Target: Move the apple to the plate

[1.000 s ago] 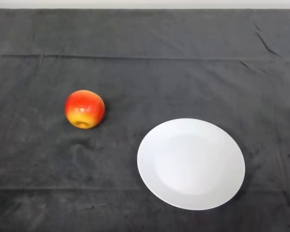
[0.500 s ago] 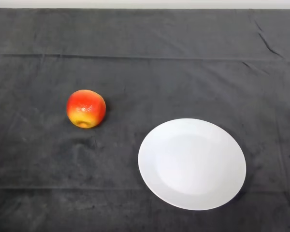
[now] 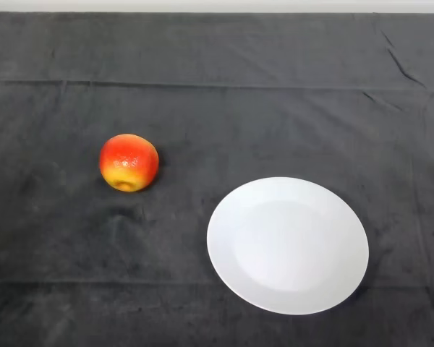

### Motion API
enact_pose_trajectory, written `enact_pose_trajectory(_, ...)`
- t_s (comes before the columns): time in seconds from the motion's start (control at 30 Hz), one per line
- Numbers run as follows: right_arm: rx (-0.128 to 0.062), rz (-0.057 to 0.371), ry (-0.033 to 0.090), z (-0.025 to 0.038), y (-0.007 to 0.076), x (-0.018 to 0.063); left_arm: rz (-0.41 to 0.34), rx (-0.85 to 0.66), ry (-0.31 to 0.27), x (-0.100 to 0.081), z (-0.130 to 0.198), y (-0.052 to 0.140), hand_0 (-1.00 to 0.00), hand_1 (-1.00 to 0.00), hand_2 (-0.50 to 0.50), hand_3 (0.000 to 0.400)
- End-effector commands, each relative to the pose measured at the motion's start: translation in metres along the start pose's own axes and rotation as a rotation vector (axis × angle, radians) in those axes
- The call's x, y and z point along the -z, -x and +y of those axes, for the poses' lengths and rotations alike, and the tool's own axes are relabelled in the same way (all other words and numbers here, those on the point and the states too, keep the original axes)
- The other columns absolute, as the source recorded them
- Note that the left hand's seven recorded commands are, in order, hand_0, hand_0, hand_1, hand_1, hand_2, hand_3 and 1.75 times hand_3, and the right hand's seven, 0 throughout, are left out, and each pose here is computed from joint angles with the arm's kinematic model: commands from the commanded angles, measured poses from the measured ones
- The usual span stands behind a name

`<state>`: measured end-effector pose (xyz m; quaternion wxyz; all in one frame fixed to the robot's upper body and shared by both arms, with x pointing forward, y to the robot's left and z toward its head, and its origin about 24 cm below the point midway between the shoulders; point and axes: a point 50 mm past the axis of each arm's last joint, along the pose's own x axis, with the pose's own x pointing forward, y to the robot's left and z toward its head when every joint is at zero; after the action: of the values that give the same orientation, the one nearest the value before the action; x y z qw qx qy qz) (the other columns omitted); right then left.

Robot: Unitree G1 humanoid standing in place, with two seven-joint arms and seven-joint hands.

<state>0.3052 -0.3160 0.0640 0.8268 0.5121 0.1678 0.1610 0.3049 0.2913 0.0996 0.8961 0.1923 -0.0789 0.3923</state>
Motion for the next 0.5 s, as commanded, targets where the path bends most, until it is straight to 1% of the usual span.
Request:
enact_pose_trajectory(0.03,-0.011,-0.034,0.026,0.01,0.0054,-0.0171,-0.041,0.033,-0.017,-0.01,-0.003,0.003,0.0,0.0,0.0,0.0)
enact_pose_trajectory(0.27,-0.01,-0.034,0.027,0.0099,0.0053,-0.017,-0.067,0.148,-0.017,-0.026,-0.025,0.017,0.0,0.0,0.0,0.0)
enact_pose_trajectory(0.5,-0.009,-0.035,0.028,0.0098,0.0053,-0.017,-0.073,0.258,-0.035,-0.028,-0.043,0.03,0.0,0.0,0.0,0.0)
